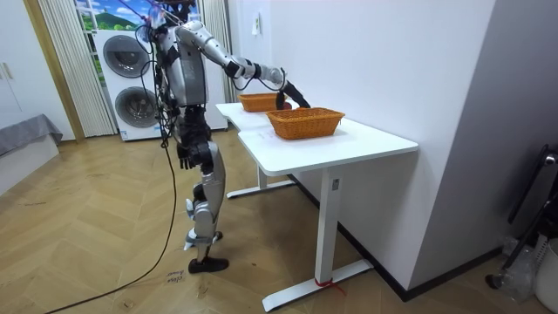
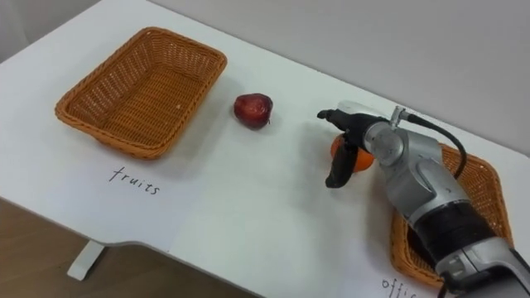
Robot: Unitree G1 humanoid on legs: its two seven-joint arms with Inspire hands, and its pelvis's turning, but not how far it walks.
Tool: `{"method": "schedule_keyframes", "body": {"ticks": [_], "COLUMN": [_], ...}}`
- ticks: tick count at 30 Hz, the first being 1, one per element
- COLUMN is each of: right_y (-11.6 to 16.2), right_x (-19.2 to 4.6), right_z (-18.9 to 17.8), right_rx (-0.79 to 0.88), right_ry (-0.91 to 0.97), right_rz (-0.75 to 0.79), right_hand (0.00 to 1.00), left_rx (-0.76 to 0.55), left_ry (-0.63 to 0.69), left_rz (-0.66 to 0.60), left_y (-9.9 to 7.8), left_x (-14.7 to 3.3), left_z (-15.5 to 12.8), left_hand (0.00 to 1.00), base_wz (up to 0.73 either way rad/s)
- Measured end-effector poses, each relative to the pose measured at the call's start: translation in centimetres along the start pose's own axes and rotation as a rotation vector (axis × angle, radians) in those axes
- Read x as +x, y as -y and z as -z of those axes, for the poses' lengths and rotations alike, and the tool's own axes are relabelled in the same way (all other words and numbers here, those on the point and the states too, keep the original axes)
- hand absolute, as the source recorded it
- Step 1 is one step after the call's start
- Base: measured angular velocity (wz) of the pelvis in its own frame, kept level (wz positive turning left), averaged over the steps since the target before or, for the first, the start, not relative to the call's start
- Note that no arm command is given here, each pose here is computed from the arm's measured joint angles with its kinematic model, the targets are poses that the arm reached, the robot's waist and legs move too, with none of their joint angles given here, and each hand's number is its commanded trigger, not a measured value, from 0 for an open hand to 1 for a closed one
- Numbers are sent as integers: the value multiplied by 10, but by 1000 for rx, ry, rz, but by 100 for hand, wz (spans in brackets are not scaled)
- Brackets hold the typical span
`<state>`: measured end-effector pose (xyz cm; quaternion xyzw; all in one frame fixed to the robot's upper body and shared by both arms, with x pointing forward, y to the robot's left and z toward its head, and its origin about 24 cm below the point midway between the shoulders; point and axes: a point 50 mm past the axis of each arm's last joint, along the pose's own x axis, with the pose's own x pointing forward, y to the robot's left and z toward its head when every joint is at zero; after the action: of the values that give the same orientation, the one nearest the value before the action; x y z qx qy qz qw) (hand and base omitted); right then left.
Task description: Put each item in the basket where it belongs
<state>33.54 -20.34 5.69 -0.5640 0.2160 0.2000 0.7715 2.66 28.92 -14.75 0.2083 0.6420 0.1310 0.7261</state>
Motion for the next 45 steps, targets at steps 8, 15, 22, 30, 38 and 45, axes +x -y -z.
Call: {"method": "schedule_keyframes", "body": {"ticks": [8,15,22,30,38,45], "right_y": [-1,-1,-2,-3,-1,0], "right_x": [1,1,2,3,2,2], "right_z": [4,9,19,24,25,25], "right_rx": [5,5,6,15,-20,-29], "right_ry": [-20,-39,-74,-93,-95,-96], "right_rz": [-6,-1,1,-4,8,19], "right_hand": [0,0,0,0,0,0], "left_rx": [-1,-3,-5,-6,-6,-8], "left_ry": [3,11,9,11,22,32], "left_rz": [-2,-3,-18,-17,-17,-18], "left_y": [0,0,0,0,0,0], "left_x": [0,0,0,0,0,0], "left_z": [-1,-4,-4,-5,-6,-7], "left_hand": [0,0,0,0,0,0], "base_wz": [0,3,2,0,0,0]}}
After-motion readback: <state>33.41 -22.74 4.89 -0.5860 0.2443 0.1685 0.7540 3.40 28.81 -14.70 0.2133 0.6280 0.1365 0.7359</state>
